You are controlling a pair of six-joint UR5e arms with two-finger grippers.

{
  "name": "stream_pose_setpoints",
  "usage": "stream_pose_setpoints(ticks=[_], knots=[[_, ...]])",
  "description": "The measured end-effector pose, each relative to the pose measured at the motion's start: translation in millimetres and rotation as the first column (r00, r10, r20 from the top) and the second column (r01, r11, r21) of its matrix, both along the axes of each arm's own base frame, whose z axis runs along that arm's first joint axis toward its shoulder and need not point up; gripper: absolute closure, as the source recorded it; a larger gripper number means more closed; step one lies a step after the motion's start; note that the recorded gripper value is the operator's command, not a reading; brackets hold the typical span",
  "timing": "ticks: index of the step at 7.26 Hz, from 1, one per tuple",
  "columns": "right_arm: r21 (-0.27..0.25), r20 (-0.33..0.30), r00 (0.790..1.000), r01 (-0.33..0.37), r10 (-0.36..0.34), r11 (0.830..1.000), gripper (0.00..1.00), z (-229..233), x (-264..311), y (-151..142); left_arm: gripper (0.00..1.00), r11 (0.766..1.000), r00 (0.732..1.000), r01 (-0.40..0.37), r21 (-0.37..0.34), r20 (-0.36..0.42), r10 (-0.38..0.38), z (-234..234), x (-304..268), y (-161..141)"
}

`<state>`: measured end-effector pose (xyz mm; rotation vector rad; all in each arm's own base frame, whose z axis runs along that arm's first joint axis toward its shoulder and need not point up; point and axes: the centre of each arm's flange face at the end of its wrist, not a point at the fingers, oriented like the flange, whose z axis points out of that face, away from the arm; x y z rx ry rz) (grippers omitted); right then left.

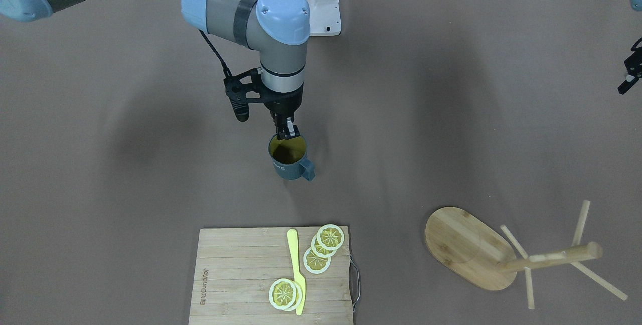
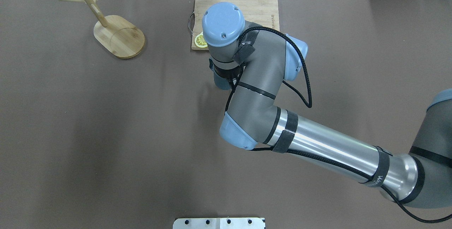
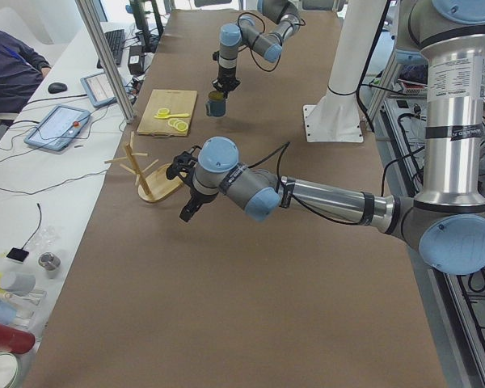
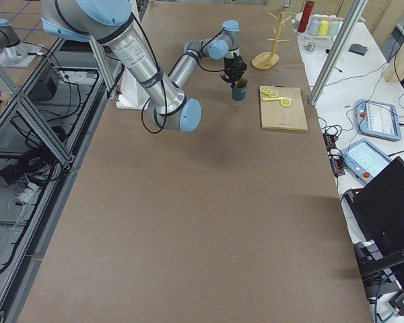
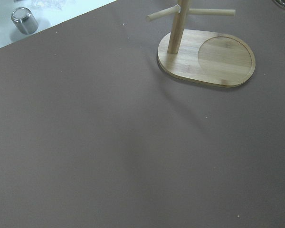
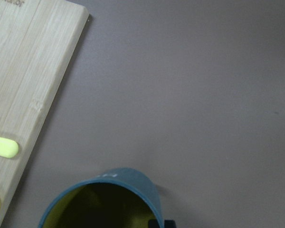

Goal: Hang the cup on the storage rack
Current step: 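Carry the blue mug with the right gripper and set it down before the cutting board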

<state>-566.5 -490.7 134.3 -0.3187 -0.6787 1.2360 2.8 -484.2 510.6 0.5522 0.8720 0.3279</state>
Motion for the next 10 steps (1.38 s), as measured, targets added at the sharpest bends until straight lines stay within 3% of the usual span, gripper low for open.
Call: stream_pose_setpoints(ticks=[4, 5, 6, 8, 10], knots=[[-0.017, -0.026, 1.0, 0.017, -0.018, 1.0, 0.96, -25, -56, 25, 0.0, 1.0, 1.0, 0.001, -0.009, 0.001, -0.001, 5, 0, 3], [-0.017, -0.03, 0.999, 0.025, -0.026, 1.0, 0.77, -26, -61, 27, 0.0, 1.0, 1.0, 0.001, -0.01, 0.001, -0.001, 7, -1, 5], [-0.014, -0.032, 0.999, 0.032, -0.032, 0.999, 0.69, -27, -63, 29, 0.0, 1.0, 1.0, 0.001, -0.012, 0.001, -0.001, 8, -1, 7], [-0.01, -0.036, 0.999, 0.038, -0.039, 0.999, 0.0, -26, -64, 29, 0.0, 1.0, 1.0, 0.001, -0.011, 0.001, -0.001, 9, -1, 8], [0.023, -0.034, 0.997, 0.068, -0.068, 0.997, 0.0, -31, -58, 25, 0.0, 1.0, 1.0, 0.001, -0.007, 0.0, -0.001, 10, -1, 9]])
